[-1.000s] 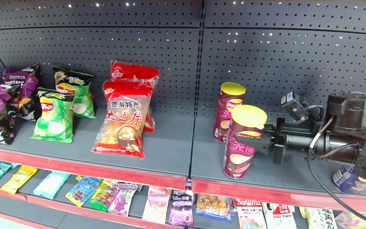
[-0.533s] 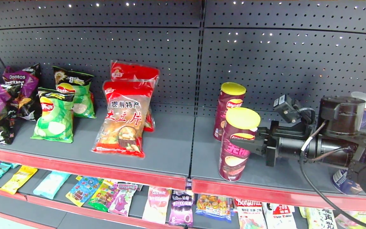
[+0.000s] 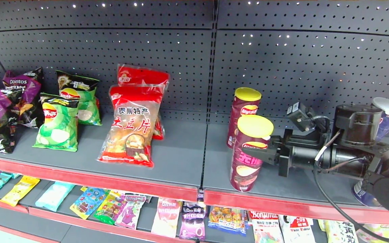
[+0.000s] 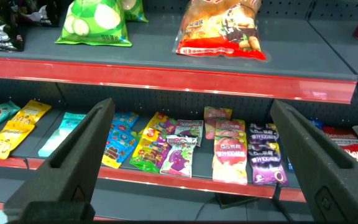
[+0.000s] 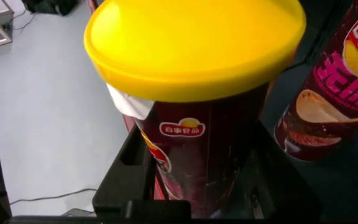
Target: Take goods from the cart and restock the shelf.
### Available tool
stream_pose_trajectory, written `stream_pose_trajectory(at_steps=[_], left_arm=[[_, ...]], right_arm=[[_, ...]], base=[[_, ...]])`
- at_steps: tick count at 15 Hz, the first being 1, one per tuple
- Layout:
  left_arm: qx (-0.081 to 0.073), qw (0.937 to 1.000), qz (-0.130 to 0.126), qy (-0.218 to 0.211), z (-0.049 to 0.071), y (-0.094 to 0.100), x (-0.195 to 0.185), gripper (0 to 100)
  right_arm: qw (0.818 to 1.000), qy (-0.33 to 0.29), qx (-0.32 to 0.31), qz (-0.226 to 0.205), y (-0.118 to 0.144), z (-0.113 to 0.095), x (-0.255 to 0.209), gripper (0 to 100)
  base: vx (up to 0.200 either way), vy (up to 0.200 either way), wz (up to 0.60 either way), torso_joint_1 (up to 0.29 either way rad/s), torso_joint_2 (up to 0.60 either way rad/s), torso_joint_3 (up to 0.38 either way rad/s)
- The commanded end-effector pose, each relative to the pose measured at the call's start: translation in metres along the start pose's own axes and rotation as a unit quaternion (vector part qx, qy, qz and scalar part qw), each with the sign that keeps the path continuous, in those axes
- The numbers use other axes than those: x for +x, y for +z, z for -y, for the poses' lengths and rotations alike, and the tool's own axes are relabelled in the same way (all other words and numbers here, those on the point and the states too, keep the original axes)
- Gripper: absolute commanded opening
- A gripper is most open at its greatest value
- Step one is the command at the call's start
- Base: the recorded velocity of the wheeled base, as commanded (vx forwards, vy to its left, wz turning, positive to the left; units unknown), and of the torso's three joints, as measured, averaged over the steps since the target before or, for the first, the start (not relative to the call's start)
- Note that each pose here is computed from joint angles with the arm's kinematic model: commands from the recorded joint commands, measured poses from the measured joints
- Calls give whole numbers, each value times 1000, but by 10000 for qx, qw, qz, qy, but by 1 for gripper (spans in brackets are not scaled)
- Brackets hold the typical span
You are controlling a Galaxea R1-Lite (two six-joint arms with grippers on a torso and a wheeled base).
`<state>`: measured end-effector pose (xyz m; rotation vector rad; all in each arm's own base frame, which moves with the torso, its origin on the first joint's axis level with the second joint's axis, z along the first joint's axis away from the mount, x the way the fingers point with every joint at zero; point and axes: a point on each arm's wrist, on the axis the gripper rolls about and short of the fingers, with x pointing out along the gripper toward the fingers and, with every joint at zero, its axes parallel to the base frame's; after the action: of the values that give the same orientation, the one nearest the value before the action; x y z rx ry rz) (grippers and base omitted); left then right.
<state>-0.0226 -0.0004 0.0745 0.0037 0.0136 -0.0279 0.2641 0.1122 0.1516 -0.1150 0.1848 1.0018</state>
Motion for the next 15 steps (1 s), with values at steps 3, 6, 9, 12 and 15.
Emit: stream_pose_trajectory(at_steps=[3,6,9,12,15], left_arm=[[-4,10000,-9,1,0,0,0,100],[-4,10000,-9,1,0,0,0,100],[-4,10000,-9,1,0,0,0,100],[-4,10000,-9,1,0,0,0,100],[-4,10000,-9,1,0,0,0,100]], right_arm=[[10000,1,35,-54,-4,0,0,0],[10000,-6,41,-60,-4,0,-1,0],[10000,-45,34,-62,-4,0,-1,0],[10000,-49,16,-37,-2,0,-1,100],[9999,-100,-38,39,3,-2,-7,100]], base=[[0,0,0,0,0,0],[0,0,0,0,0,0],[0,0,0,0,0,0],[0,0,0,0,0,0],[0,0,0,0,0,0]])
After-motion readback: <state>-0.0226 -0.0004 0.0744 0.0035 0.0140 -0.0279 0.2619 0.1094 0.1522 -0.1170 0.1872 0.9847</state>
